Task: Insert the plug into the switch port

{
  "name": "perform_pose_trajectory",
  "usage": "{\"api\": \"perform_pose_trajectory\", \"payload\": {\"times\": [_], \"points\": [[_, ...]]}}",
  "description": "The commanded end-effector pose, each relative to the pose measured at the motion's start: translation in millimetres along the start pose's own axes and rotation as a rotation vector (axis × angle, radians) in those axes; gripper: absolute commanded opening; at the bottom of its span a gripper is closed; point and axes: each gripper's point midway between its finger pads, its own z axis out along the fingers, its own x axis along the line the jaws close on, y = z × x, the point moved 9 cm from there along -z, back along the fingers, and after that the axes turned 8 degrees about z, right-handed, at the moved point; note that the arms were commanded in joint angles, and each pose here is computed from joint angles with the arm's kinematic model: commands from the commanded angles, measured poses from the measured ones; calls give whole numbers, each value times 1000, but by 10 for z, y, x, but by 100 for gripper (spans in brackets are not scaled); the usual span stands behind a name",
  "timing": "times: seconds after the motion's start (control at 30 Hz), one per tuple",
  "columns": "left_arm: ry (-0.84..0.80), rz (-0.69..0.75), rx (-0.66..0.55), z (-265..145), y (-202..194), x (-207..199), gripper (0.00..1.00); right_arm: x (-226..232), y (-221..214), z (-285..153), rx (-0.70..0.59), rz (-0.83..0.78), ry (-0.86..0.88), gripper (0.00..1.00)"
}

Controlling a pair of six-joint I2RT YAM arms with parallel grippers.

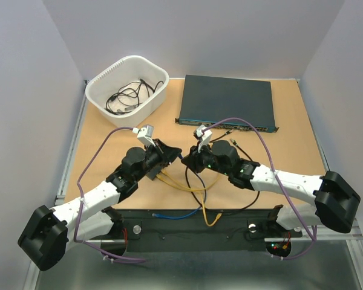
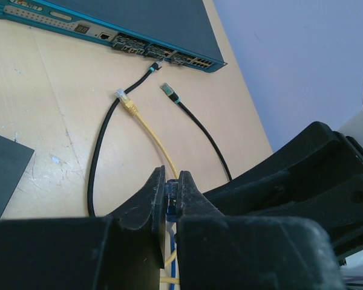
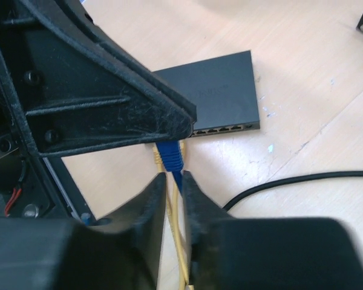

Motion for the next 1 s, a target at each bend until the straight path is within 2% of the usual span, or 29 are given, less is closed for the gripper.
{"api": "perform_pose_trajectory", "payload": {"times": [0.0,0.03,0.1,0.27,0.6,0.67,0.7,0.83,0.97], "points": [[-29,-1,-40,-30,56,-47,0,110,138,36,-87,8,53,17],[-29,-1,-40,-30,58,-45,0,106,123,38,-84,9,55,7],[-29,0,-40,-30,57,-44,0,97,91,48,-77,15,57,0],[-26,13,-49,-56,63,-37,31,91,43,21,-79,23,74,0],[-29,5,-55,-72,65,-40,12,138,70,30,-87,32,114,1],[-31,7,-51,-69,62,-42,8,152,87,42,-90,32,117,8],[-31,7,-47,-66,56,-39,7,148,94,49,-92,31,115,16],[-33,8,-45,-67,51,-38,4,161,144,53,-106,22,107,29],[-34,10,-45,-70,49,-41,2,166,172,65,-110,13,104,29]]}}
